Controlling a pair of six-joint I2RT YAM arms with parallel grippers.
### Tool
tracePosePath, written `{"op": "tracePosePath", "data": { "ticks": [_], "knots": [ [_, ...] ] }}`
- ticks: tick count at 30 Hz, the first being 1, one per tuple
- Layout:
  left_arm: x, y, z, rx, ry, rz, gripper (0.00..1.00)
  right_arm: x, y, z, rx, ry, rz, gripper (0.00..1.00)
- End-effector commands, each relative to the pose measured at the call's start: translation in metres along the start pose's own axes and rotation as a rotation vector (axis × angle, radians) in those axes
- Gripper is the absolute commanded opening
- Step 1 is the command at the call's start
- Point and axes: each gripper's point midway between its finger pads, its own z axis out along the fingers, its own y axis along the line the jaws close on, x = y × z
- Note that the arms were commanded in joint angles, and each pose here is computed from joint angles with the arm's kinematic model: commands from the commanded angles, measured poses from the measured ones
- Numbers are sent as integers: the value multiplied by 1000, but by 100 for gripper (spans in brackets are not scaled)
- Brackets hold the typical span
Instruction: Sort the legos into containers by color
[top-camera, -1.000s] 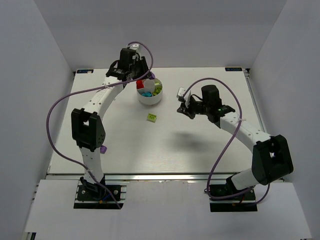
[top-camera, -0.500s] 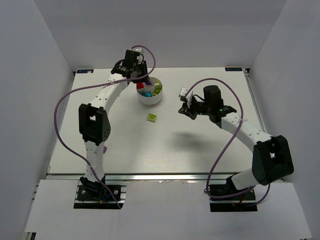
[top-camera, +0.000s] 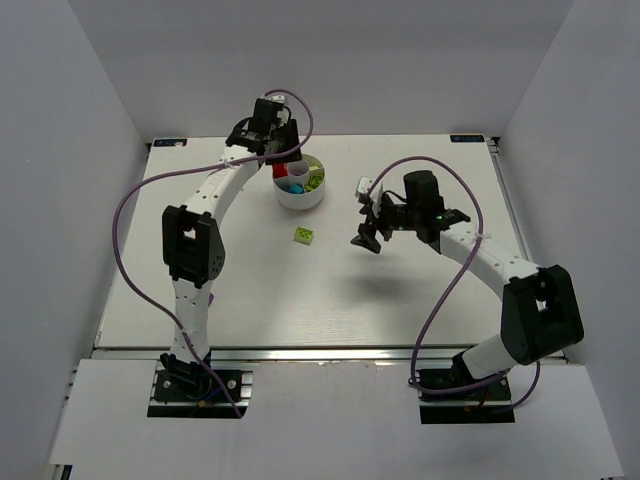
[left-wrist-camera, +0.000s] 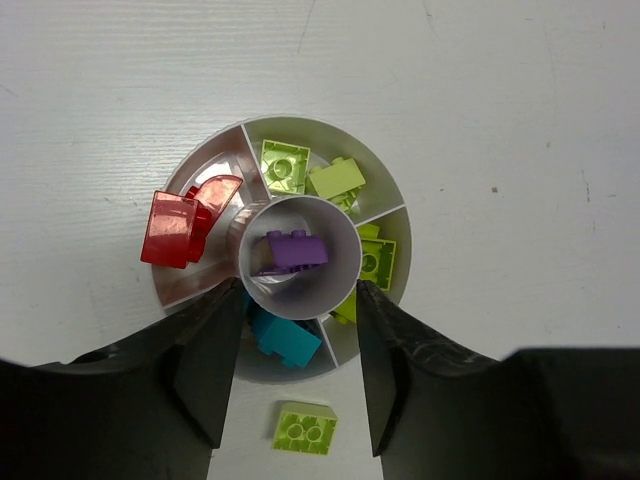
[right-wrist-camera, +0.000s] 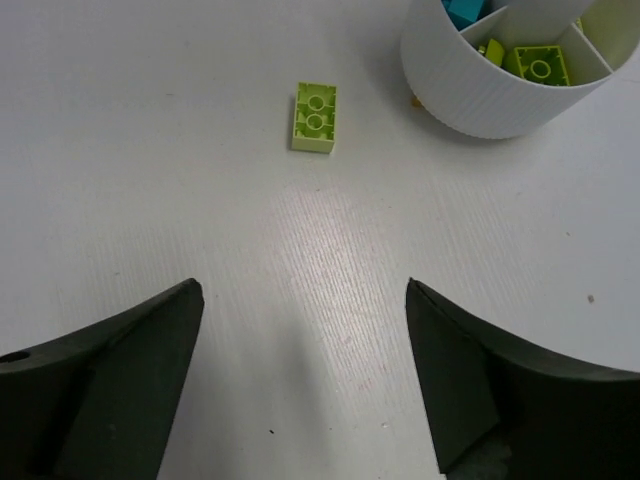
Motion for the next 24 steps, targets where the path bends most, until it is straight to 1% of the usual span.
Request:
{"op": "tracePosePath", "data": {
  "ticks": [1, 4, 5, 6, 7, 8, 9, 10, 11, 12, 13, 14, 15, 16, 17, 18, 19, 20, 21, 22, 23, 24],
  "knots": [
    [-36, -13, -46, 21, -96, 3, 59, -14, -3, 3, -36, -28, -36, 89],
    [-41, -11, -67, 11, -116, -8, 63, -21, -4, 6, -38, -58, -73, 90],
    [-40, -6, -85, -7, -133, -13, 67, -25, -3, 8, -49, -67, -78, 89],
    [-41, -4, -95, -13, -155, -27, 70, -19, 2, 15, -89, -57, -52, 89],
    [-40, 0, -106, -23, -173, -39, 74, -37, -6, 17, -101, -67, -106, 89],
    [-38, 8, -118, -52, -197, -54, 83, -26, 14, 25, -178, 17, -56, 89],
    [-26, 19, -140, -64, -218, -89, 88, -13, 15, 38, -196, 79, -28, 89],
    [-19, 27, -150, -74, -227, -108, 91, -22, 14, 44, -196, 89, -18, 89],
    [-12, 36, -161, -85, -239, -134, 95, -23, 22, 55, -204, 100, -15, 86],
    [7, 48, -180, -98, -239, -155, 97, -12, 20, 66, -175, 149, -2, 80],
    [15, 63, -189, -121, -243, -199, 98, -10, 21, 74, -160, 175, 1, 77],
    [24, 73, -197, -139, -240, -222, 98, -21, 27, 85, -147, 181, 27, 70],
    [34, 82, -205, -153, -237, -240, 98, -8, 22, 97, -111, 236, 61, 59],
    [54, 100, -218, -188, -230, -281, 98, -10, 23, 103, -105, 249, 82, 58],
    [63, 107, -224, -203, -230, -298, 98, -22, 25, 112, -92, 243, 113, 58],
    [72, 114, -229, -219, -226, -311, 98, -12, 19, 121, -38, 283, 131, 62],
    [91, 127, -238, -251, -222, -343, 98, -13, 18, 126, -20, 294, 138, 66],
    [101, 133, -241, -268, -217, -356, 98, -23, 18, 134, -6, 286, 127, 72],
    [111, 138, -243, -281, -207, -367, 98, -14, 13, 141, 36, 316, 139, 79],
    [129, 145, -245, -306, -186, -390, 98, -16, 16, 146, 42, 323, 128, 82],
    [137, 148, -247, -313, -179, -399, 98, -13, 14, 150, 55, 335, 119, 86],
    [147, 150, -248, -325, -160, -412, 98, -11, 7, 157, 83, 349, 109, 88]
  ]
}}
